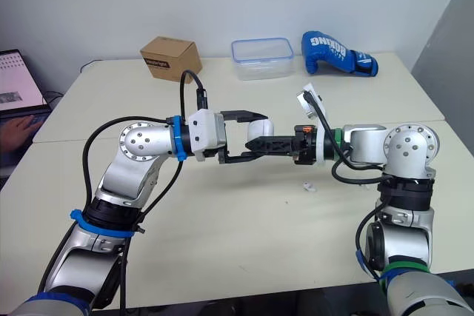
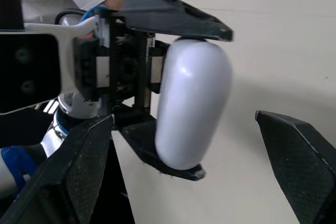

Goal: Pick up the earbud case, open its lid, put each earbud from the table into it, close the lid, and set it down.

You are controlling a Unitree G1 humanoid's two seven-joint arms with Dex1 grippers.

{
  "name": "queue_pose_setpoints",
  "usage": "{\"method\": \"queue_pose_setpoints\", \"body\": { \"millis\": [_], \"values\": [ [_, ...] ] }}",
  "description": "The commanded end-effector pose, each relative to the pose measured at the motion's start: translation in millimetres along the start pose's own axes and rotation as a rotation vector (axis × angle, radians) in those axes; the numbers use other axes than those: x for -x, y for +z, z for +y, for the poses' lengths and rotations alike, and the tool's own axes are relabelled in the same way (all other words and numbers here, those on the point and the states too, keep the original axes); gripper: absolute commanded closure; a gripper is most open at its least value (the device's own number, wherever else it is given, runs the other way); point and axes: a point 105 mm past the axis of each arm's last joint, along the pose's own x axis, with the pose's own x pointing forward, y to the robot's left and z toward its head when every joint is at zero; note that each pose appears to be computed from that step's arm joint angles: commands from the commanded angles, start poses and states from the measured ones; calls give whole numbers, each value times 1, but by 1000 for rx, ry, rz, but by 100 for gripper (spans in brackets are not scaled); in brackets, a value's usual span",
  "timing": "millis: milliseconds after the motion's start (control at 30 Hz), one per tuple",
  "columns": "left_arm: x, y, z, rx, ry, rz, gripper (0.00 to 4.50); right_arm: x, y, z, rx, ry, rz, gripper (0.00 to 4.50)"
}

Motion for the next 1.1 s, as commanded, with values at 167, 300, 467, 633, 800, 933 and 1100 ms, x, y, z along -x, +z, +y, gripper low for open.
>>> {"method": "queue_pose_setpoints", "body": {
  "millis": [167, 300, 467, 633, 800, 933, 1100],
  "values": [
    [-3, 16, 4, -56, -3, -31, 162, 1, 11, 12, 9, 40, -39, 0],
    [0, 14, 6, -59, 3, -20, 162, 1, 11, 13, 5, 46, -49, 93],
    [3, 11, 8, -61, 11, -5, 162, 2, 12, 16, 7, 58, -47, 158],
    [6, 9, 11, -61, 21, 6, 162, 3, 11, 16, 4, 61, -43, 158],
    [5, 9, 13, -62, 26, 8, 162, 2, 9, 17, -2, 69, -34, 158],
    [5, 9, 13, -63, 28, 8, 162, 1, 7, 18, -6, 77, -26, 158],
    [4, 10, 13, -66, 26, 7, 162, 0, 6, 21, -10, 90, -19, 158]
  ]
}}
